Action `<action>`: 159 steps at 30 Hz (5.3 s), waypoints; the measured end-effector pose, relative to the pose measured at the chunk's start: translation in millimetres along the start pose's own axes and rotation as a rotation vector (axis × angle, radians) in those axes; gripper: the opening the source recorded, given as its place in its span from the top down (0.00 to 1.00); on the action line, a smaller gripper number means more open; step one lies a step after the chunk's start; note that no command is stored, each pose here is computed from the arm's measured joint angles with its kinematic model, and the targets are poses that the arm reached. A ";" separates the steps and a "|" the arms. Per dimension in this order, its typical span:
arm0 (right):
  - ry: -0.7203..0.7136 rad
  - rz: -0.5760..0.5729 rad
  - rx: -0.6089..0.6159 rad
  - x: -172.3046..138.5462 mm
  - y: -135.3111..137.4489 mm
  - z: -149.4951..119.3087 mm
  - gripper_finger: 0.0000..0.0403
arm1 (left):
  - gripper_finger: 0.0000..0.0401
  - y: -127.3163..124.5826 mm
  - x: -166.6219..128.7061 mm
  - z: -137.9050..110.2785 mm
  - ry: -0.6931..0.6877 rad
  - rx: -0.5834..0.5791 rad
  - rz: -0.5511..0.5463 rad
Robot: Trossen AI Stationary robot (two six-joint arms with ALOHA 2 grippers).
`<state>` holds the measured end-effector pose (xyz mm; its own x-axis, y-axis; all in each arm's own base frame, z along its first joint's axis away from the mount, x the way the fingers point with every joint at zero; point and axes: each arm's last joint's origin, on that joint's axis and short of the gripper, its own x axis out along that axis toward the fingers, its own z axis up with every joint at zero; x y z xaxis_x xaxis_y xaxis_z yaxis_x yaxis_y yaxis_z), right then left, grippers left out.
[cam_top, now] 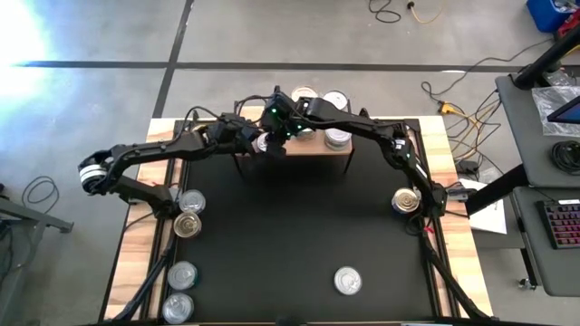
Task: Stack canned seafood by type on shelf
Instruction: Put the blue tuna can on the shelf, then adjust the tuna cans on the shelf
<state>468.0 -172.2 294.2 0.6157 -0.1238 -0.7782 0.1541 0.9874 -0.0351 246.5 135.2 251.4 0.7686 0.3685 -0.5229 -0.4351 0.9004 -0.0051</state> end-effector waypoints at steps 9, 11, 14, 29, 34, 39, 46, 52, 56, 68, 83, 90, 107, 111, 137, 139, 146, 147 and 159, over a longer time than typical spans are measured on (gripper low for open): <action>0.038 -0.058 -0.058 -0.6 -0.3 -2.5 0.97 | 0.00 0.5 -12.1 -0.4 0.031 -0.040 0.026; 0.043 -0.061 -0.067 -0.4 -0.3 -2.9 0.97 | 0.00 0.9 -13.9 -0.3 0.033 -0.041 0.043; 0.047 -0.068 -0.075 -0.1 -1.4 -3.4 0.97 | 0.00 1.4 -14.4 -0.1 0.031 -0.042 0.059; -0.030 -0.049 -0.058 -26.5 6.4 6.7 0.97 | 0.00 2.0 -3.1 -6.1 0.091 -0.031 0.038; -0.047 0.087 -0.021 -18.2 12.8 5.6 0.97 | 0.00 2.5 -2.7 -6.6 0.093 -0.018 0.059; -0.025 0.105 -0.037 -7.1 16.5 1.6 0.97 | 0.00 3.4 -5.3 -4.9 0.085 0.007 0.092; 0.016 0.040 -0.051 -2.3 12.7 -4.7 0.97 | 0.00 3.6 -14.8 4.2 0.077 0.051 0.104; 0.020 0.025 -0.039 -3.2 8.5 -5.3 0.97 | 0.00 3.1 -13.7 1.8 0.105 0.044 0.070; -0.048 0.026 -0.008 -7.2 7.6 3.4 0.97 | 0.00 1.6 -11.4 -0.2 0.113 0.036 0.031; -0.146 0.078 0.013 8.6 8.4 9.0 0.97 | 0.00 1.7 -10.2 0.0 0.100 0.032 0.051; -0.074 0.081 0.001 13.6 -1.0 -2.7 0.97 | 0.00 3.0 -11.3 -0.1 0.105 -0.015 0.085; -0.043 0.069 0.015 12.2 -12.3 -8.0 0.97 | 0.00 4.1 -18.1 -3.6 0.152 0.007 0.125; -0.085 0.023 -0.041 12.5 -28.1 -7.4 0.97 | 0.00 4.7 -72.2 20.6 -0.091 -0.033 0.238; -0.134 -0.012 -0.047 11.9 -41.7 -5.7 0.97 | 0.00 4.1 -90.9 27.8 -0.188 -0.058 0.250; -0.280 -0.143 0.066 -30.1 -67.0 15.0 0.97 | 0.00 4.6 -103.8 28.5 -0.215 -0.044 0.293; -0.318 -0.162 0.063 -42.9 -69.1 19.6 0.97 | 0.00 4.7 -102.1 28.2 -0.208 -0.036 0.294; -0.139 -0.426 0.076 -68.2 -98.4 -0.3 0.97 | 0.00 4.8 -99.5 25.0 -0.171 -0.030 0.294; -0.102 -0.447 0.091 -70.9 -103.2 -5.2 0.97 | 0.00 4.8 -99.2 24.5 -0.165 -0.029 0.295; -0.047 -0.512 0.237 -115.5 -119.6 -20.7 0.97 | 0.00 5.9 -99.2 21.8 -0.135 -0.022 0.336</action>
<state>362.4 -273.9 375.3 0.4500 -0.5907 -0.6697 0.6084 0.7518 -0.2543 178.0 109.0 321.8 0.6353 0.6716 -0.3812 -0.6828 0.7191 0.1290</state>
